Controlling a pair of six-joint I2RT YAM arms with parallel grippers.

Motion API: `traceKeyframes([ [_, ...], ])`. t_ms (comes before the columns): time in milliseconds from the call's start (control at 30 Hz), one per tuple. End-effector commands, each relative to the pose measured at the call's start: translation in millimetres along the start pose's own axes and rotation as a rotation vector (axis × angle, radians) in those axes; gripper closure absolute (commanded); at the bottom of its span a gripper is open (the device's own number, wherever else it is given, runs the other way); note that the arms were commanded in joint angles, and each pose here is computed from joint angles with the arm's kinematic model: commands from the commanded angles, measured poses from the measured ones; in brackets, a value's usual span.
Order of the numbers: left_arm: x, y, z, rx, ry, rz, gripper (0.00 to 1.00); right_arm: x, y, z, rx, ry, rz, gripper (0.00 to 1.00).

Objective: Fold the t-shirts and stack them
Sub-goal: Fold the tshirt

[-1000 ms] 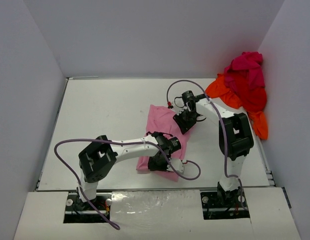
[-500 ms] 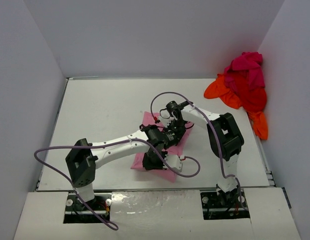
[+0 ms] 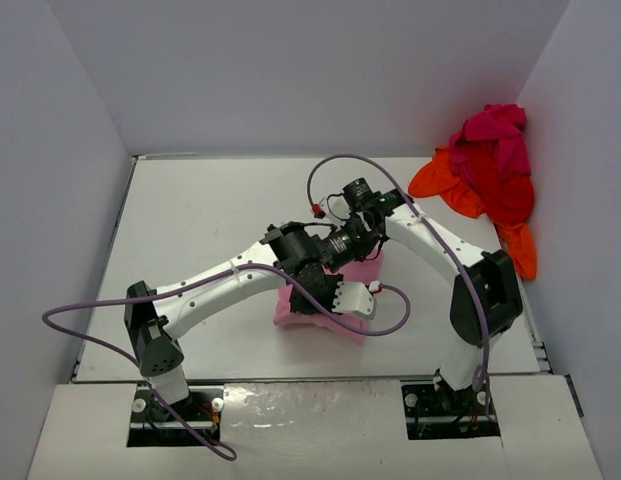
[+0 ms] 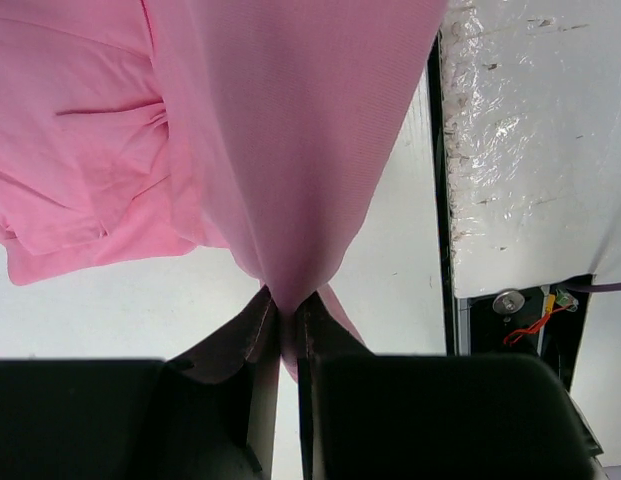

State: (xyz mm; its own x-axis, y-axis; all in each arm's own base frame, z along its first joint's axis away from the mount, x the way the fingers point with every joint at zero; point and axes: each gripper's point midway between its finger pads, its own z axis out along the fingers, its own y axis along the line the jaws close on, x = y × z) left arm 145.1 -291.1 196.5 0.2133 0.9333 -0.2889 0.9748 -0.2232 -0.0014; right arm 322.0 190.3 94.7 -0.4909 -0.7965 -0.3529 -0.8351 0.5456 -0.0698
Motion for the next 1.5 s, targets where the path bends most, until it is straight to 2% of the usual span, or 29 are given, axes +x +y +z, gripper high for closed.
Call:
traceKeyframes([
  [0,13.5,-19.3,-17.0,0.061,0.028,-0.005,1.0,-28.1,-8.8,-49.5,0.081,-0.162,0.011,0.71],
  [233,17.8,-8.0,-16.7,0.024,0.056,0.015,1.0,-33.2,-25.4,-64.7,0.178,-0.217,0.033,0.72],
  [533,3.6,51.5,-3.7,-0.075,0.022,0.013,1.0,-36.0,-47.9,-87.7,0.306,-0.29,0.087,0.73],
  [900,-5.7,103.0,13.0,-0.153,0.017,0.033,1.0,-34.7,-103.9,-142.8,0.546,-0.445,0.257,0.73],
  [1100,-9.4,119.3,11.4,-0.178,-0.006,0.035,1.0,-26.3,-123.2,-150.4,0.651,-0.441,0.306,0.73],
  [1467,1.9,160.5,9.7,-0.201,-0.048,-0.007,1.0,-22.0,-125.7,-141.5,0.638,-0.426,0.318,0.73],
])
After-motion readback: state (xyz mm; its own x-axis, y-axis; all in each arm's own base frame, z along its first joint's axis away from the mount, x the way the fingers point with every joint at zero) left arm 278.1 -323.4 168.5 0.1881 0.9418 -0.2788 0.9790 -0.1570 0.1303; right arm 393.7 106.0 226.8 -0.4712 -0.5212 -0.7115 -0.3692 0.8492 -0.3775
